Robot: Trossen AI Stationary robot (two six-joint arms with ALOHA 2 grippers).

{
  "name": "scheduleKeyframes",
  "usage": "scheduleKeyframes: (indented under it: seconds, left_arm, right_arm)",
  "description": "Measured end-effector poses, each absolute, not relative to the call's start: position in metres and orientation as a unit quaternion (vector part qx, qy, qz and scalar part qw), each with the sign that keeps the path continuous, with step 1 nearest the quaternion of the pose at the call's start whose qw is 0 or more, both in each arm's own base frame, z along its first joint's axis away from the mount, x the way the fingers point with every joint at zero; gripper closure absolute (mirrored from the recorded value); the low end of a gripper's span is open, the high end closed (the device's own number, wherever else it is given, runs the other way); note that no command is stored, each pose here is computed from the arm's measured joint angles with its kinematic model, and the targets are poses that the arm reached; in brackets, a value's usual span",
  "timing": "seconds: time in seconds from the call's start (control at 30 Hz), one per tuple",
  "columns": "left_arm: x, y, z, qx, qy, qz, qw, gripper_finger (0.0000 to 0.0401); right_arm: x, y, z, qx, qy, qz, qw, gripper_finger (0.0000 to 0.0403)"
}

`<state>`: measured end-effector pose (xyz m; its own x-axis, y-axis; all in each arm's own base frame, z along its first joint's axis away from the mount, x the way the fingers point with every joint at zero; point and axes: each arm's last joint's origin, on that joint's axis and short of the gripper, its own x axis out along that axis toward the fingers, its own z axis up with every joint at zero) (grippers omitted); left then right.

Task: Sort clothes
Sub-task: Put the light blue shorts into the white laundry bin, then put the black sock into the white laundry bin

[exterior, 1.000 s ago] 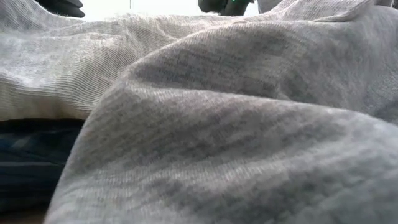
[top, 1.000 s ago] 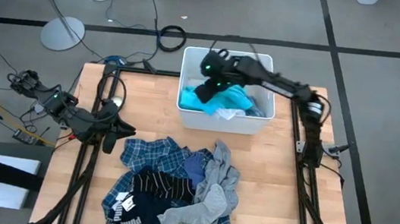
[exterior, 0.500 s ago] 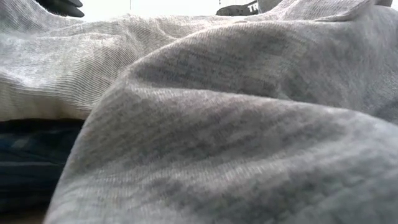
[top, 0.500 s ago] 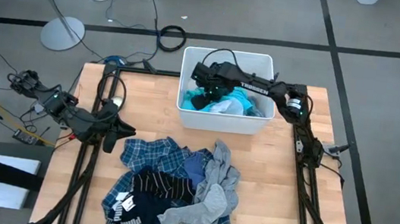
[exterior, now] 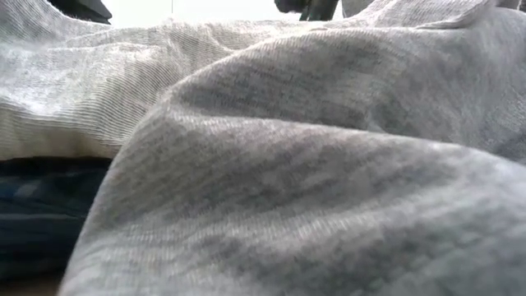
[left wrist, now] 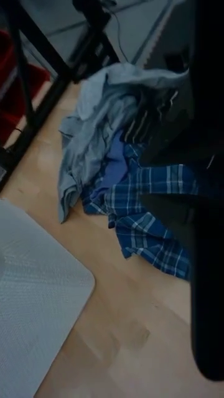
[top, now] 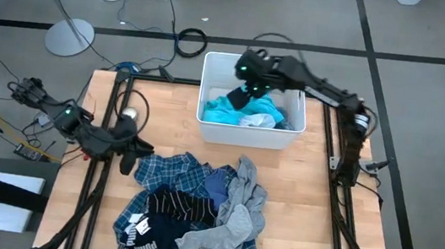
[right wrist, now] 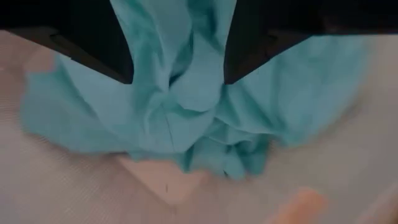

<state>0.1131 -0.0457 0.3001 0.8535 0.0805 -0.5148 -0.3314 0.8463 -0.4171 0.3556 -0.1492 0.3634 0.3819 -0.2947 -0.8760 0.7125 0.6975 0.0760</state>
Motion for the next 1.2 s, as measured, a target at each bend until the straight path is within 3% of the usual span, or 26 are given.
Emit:
scheduleKeyframes:
  seconds: [0.3, 0.53, 0.7, 0.93, 1.2]
  left_arm:
    - [0.133, -0.058, 0.286, -0.228, 0.307, 0.111, 0.918, 0.0318]
    - [0.152, -0.074, 0.268, -0.166, 0.398, 0.036, 0.901, 0.0318]
    - [0.176, -0.09, 0.259, -0.148, 0.401, -0.02, 0.904, 0.0318]
    - [0.2, -0.105, 0.238, -0.16, 0.435, -0.041, 0.885, 0.0318]
    - [0.221, -0.117, 0.215, -0.144, 0.447, -0.046, 0.881, 0.0318]
  right_arm:
    - [0.293, -0.088, 0.449, 0.254, 0.332, -0.298, 0.858, 0.0155]
    - [0.256, -0.024, 0.478, 0.193, 0.284, -0.321, 0.883, 0.0155]
    - [0.236, 0.026, 0.477, 0.142, 0.292, -0.331, 0.886, 0.0155]
    - [0.207, 0.094, 0.463, 0.133, 0.32, -0.268, 0.899, 0.0161]
    - [0.169, 0.164, 0.401, 0.146, 0.311, -0.25, 0.905, 0.0173]
